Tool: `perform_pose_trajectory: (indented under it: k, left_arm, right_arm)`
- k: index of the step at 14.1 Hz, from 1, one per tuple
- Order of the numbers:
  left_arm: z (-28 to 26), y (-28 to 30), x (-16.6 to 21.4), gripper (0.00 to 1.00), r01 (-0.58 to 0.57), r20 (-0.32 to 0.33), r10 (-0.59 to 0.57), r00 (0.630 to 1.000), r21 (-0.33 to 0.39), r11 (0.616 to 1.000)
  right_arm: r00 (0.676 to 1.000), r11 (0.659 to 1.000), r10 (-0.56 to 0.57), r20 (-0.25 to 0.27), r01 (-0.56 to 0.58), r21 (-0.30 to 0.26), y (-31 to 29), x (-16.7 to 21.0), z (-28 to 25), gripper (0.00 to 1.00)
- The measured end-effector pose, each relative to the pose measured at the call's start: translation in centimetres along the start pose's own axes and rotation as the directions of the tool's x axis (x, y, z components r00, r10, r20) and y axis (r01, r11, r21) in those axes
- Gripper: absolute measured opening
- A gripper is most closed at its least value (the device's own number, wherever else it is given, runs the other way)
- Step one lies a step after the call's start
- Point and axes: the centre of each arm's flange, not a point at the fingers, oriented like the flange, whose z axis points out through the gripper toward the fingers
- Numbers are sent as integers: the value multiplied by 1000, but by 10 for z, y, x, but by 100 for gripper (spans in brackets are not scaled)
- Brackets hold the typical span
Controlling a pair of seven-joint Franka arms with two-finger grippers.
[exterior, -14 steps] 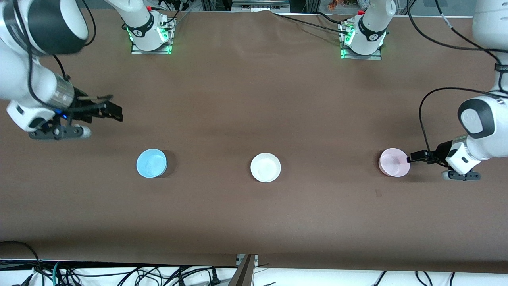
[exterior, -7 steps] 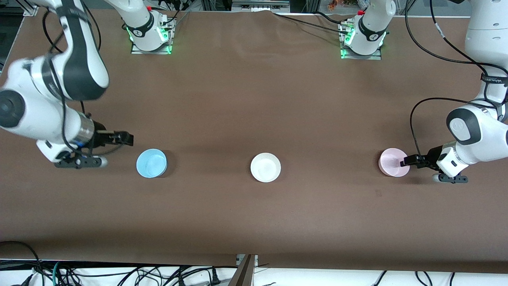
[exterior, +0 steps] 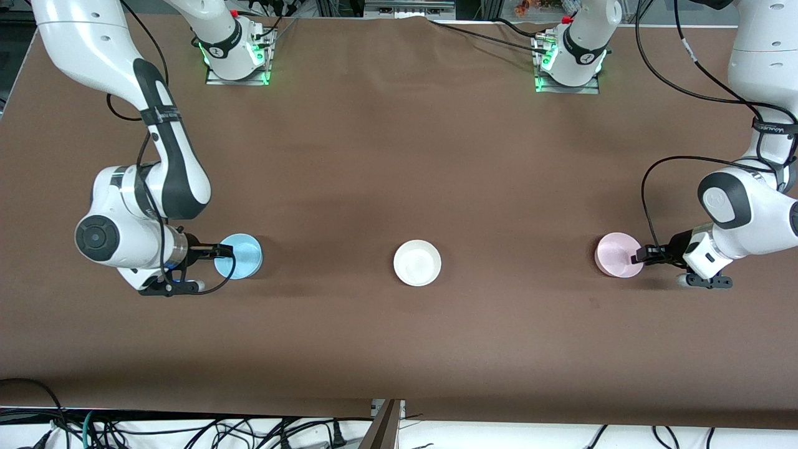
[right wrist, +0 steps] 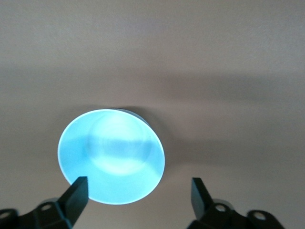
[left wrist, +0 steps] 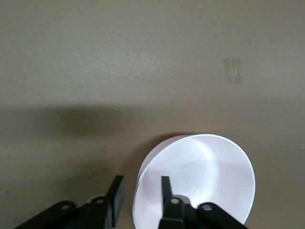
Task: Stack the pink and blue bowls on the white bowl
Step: 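Grasp the pink bowl with the left gripper while the right gripper grasps the blue bowl, then carry the pink bowl onto the white bowl with the left gripper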
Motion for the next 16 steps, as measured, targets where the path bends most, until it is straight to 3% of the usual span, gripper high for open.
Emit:
perform_pose_trajectory:
  k: [3,5,6,8,9,10,14,16]
  left_arm:
    - [1,0,0,4,1,0,-1,1000,0,1000]
    - [0,0,1,3,1,-3,-1,1000,0,1000]
    - [-2,1,3,3,5,-8,-5,1000,0,1000]
    - [-14,16,14,3,22,-14,-23,1000,-12,1000]
    - [-24,32,22,3,27,-11,-27,1000,-23,999]
    - [-32,56,32,3,28,-9,-28,1000,-31,999]
    - [-27,209,53,3,2,-2,-2,1000,-52,999]
    - [-17,283,48,3,-8,10,9,1000,-72,997]
  right_arm:
    - [999,1000,-28,-31,28,-3,4,-5,23,89]
    - [998,999,-45,-36,45,-10,12,-9,35,73]
    - [998,999,-50,-34,49,-12,14,-10,37,73]
    - [998,999,-53,-33,53,-13,16,-11,38,60]
    - [998,998,-54,-32,54,-13,16,-11,38,60]
    - [998,998,-54,-31,54,-13,16,-11,39,55]
    - [998,999,-53,-27,53,-13,17,-13,48,52]
    - [998,999,-53,-25,53,-14,17,-14,50,38]
